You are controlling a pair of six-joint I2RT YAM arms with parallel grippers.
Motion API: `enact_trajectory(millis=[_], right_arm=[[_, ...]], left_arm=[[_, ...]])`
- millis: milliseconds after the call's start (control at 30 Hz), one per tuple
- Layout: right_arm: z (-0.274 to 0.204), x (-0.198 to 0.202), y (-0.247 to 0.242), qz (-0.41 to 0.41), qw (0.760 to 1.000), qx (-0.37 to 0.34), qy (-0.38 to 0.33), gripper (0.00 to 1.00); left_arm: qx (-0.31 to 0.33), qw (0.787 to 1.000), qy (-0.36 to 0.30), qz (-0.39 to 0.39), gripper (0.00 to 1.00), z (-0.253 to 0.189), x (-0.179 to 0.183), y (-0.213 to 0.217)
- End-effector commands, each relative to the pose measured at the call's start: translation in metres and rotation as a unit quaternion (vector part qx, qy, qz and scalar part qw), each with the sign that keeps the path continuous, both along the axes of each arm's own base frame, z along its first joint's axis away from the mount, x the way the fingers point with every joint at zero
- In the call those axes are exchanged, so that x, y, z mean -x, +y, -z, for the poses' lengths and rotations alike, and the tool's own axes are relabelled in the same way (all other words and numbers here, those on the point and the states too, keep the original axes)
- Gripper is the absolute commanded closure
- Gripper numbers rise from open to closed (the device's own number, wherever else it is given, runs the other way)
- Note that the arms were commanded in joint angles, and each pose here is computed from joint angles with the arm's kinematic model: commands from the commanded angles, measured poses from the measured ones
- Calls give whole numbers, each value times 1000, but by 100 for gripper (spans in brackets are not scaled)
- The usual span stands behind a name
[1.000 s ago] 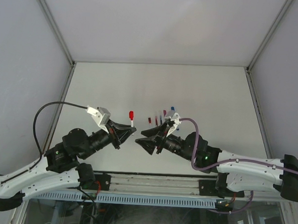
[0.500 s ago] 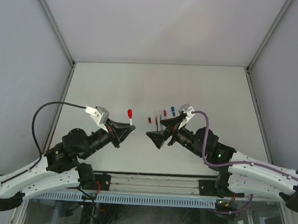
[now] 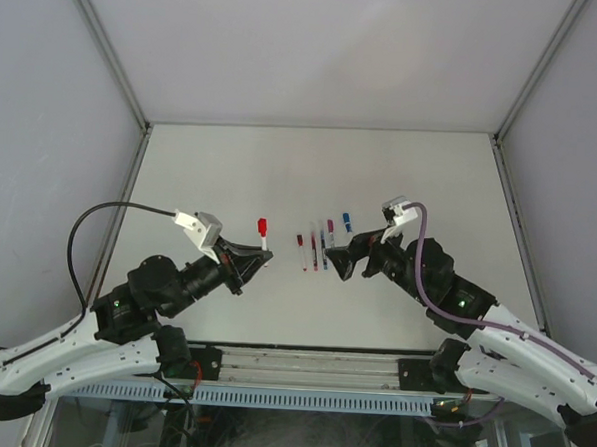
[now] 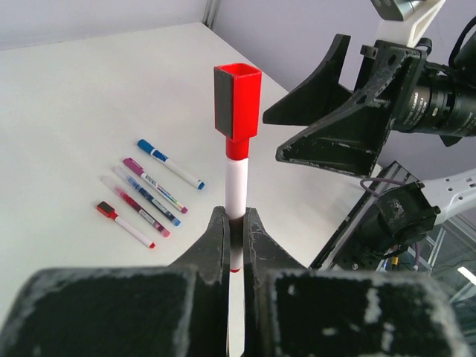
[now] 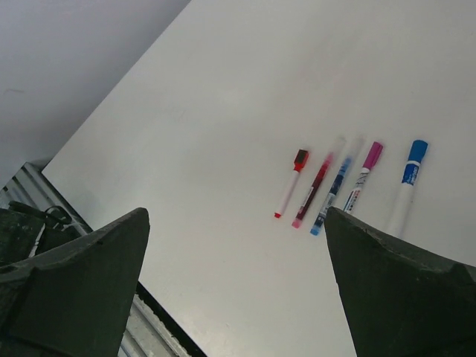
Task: Insert the pens into the pen caps
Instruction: Press the pen cap onto the pen.
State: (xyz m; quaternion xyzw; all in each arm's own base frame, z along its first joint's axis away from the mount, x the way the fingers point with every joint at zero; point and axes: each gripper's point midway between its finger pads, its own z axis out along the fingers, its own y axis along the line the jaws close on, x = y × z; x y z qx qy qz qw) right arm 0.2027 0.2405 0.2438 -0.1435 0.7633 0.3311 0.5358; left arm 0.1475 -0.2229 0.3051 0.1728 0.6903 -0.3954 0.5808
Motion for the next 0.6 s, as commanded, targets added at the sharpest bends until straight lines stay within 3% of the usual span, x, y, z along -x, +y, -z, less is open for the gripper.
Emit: enact_trajectory(millis=[0, 267, 400, 567], right_arm=[[-33, -6, -3, -9, 999, -27, -18, 0], [-74, -18, 1, -17, 997, -43, -64, 0], [-106, -13, 16, -59, 992, -67, -95, 0], [-149, 1, 40, -128, 977, -114, -127, 11]], left_arm=[[19, 1000, -5, -8, 100, -10, -3, 0], [15, 1000, -3, -3, 100, -8, -3, -2], [14, 1000, -1, -1, 100, -7, -2, -4], [14, 1000, -1, 1, 100, -6, -2, -4]])
